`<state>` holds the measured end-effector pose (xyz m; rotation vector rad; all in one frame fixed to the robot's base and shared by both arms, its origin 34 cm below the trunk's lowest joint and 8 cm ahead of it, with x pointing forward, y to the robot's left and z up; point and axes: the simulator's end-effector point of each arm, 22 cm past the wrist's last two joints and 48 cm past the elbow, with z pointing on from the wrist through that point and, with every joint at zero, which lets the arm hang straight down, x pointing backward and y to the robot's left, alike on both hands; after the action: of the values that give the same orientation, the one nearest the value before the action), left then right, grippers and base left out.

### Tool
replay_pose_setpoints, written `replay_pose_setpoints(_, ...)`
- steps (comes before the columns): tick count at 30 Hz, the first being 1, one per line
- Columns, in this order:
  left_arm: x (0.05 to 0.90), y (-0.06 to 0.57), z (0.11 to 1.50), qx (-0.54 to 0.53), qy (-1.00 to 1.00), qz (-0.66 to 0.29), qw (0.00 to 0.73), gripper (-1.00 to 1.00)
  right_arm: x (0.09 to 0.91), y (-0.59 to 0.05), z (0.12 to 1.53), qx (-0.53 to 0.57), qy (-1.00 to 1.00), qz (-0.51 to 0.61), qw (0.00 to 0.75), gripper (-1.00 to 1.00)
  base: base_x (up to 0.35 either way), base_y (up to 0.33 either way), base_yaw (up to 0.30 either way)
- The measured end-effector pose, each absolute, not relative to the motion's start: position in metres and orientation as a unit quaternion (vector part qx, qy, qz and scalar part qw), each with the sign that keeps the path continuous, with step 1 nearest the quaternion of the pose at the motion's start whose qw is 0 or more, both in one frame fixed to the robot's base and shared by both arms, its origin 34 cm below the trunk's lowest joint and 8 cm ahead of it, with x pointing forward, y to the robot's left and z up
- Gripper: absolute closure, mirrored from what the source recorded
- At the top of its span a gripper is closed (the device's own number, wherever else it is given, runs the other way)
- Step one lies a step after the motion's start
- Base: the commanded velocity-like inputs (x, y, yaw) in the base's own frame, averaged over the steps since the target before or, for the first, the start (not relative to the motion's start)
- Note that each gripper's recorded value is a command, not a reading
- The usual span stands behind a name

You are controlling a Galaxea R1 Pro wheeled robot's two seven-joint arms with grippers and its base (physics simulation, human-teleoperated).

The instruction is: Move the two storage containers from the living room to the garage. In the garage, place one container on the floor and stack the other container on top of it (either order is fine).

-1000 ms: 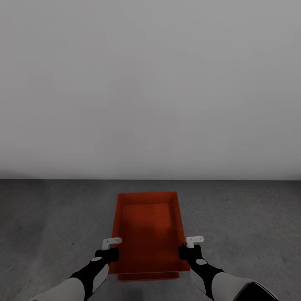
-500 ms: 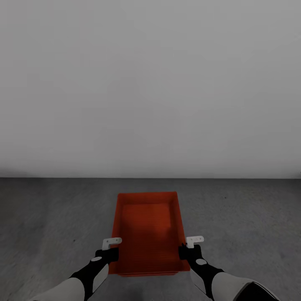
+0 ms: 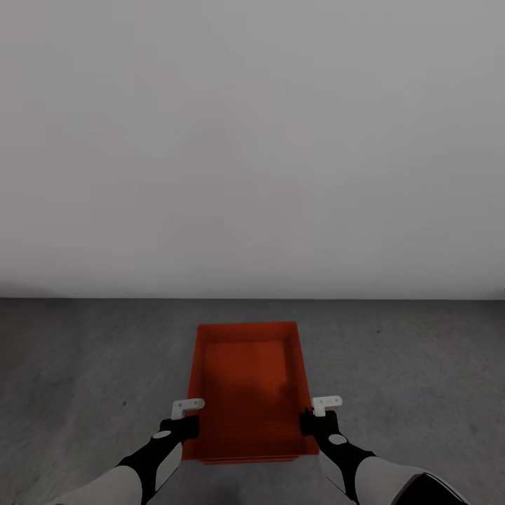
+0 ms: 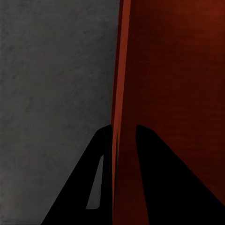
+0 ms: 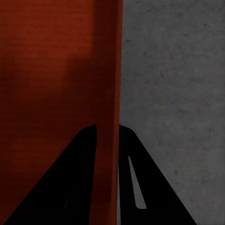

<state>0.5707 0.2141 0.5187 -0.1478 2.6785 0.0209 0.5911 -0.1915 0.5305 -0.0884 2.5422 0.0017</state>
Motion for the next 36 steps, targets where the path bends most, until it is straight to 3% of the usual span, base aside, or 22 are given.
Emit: replay_pose_setpoints(36, 0.571, 0.216, 0.489, -0.054, 0.972, 0.006, 0.228, 1.00, 0.592, -0.190, 0.502, -0.036, 0.955, 0.001, 0.295, 1.00, 0.000, 0.000, 0.000)
